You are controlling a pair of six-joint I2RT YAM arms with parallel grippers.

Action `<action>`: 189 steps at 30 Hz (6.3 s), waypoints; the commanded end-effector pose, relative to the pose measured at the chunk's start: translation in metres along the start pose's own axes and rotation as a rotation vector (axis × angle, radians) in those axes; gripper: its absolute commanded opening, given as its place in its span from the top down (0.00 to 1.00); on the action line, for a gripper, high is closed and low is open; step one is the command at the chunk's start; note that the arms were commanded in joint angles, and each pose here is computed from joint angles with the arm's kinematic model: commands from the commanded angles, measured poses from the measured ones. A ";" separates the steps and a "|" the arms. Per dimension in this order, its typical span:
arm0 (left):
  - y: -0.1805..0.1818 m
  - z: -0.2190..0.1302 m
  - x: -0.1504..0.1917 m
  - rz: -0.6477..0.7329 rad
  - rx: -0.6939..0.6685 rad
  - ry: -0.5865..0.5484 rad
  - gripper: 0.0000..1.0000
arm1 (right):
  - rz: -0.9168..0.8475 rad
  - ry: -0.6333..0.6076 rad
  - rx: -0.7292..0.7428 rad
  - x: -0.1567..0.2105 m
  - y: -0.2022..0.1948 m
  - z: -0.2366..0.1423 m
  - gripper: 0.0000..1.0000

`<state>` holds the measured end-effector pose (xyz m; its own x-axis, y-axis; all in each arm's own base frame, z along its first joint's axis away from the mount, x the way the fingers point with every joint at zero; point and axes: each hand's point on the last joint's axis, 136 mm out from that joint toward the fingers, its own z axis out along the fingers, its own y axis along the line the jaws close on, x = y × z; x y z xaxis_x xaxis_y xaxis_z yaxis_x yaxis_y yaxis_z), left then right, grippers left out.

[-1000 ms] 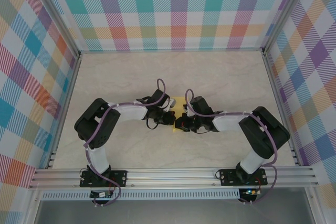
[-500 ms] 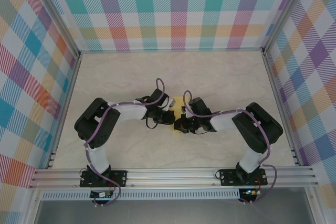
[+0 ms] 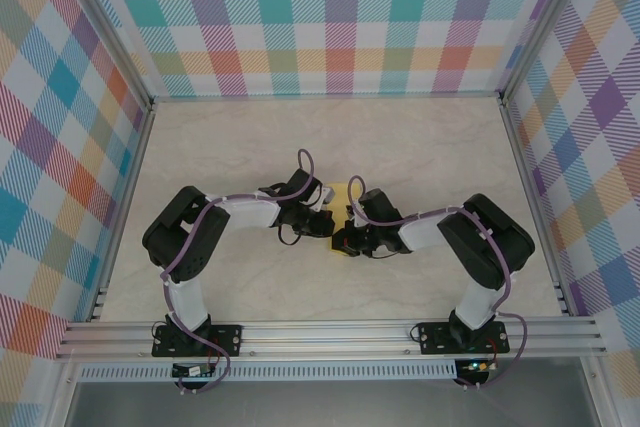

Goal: Fold a paper plane with a square sheet of paper (pick it up from the middle)
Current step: Third fold the triangle at the center of the table.

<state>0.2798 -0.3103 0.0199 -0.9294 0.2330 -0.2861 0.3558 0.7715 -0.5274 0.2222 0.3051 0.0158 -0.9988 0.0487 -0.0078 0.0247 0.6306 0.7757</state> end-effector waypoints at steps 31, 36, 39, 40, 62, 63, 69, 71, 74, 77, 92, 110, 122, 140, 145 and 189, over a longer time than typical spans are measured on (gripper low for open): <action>0.019 0.014 0.019 -0.023 -0.053 0.079 0.95 | -0.004 -0.091 -0.004 -0.039 -0.008 -0.017 1.00; 0.020 0.015 0.020 -0.025 -0.055 0.082 0.95 | 0.020 -0.080 0.020 -0.035 -0.024 -0.013 1.00; 0.021 0.015 0.020 -0.026 -0.057 0.083 0.95 | 0.020 -0.078 -0.003 -0.037 -0.019 -0.016 1.00; 0.021 0.015 0.021 -0.027 -0.058 0.085 0.95 | 0.010 -0.085 -0.009 -0.039 -0.015 -0.019 1.00; 0.021 0.017 0.021 -0.026 -0.058 0.099 0.95 | 0.026 -0.121 0.039 -0.073 -0.035 -0.035 1.00; 0.021 0.017 0.022 -0.025 -0.058 0.103 0.95 | 0.029 -0.112 0.050 -0.072 -0.038 -0.033 1.00; 0.021 0.017 0.022 -0.020 -0.060 0.109 0.95 | 0.015 -0.132 0.041 -0.082 -0.021 -0.050 0.97; 0.021 0.017 0.022 -0.018 -0.057 0.111 0.95 | -0.004 -0.151 0.005 -0.087 -0.009 -0.060 0.97; 0.020 0.018 0.021 -0.018 -0.055 0.110 0.95 | -0.029 -0.160 -0.020 -0.093 0.001 -0.070 0.96; 0.020 0.018 0.020 -0.020 -0.055 0.109 0.95 | -0.023 -0.153 -0.027 -0.098 -0.003 -0.070 0.97; 0.022 0.016 0.027 -0.018 -0.060 0.125 0.95 | 0.088 -0.129 0.166 -0.096 -0.068 -0.049 0.98; 0.022 0.017 0.027 -0.011 -0.058 0.134 0.95 | 0.047 -0.136 0.088 -0.111 -0.041 -0.062 0.99; 0.021 0.017 0.027 -0.009 -0.058 0.139 0.95 | 0.133 -0.127 0.268 -0.094 -0.097 -0.055 0.99; 0.018 0.017 0.026 -0.002 -0.048 0.151 0.95 | -0.038 -0.078 -0.017 -0.098 0.005 -0.074 0.93; 0.019 0.017 0.026 -0.002 -0.049 0.151 0.94 | -0.018 -0.030 -0.019 -0.098 -0.001 -0.058 0.93; -0.029 0.026 0.002 -0.378 0.123 -0.033 0.88 | 0.120 -0.023 0.179 -0.085 -0.060 -0.039 0.96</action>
<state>0.2743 -0.3518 0.0224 -0.9930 -0.0614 -0.1012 0.0271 0.7142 -0.6994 0.3131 0.2461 0.0152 -0.9920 0.1216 0.0332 0.1084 0.6885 0.7171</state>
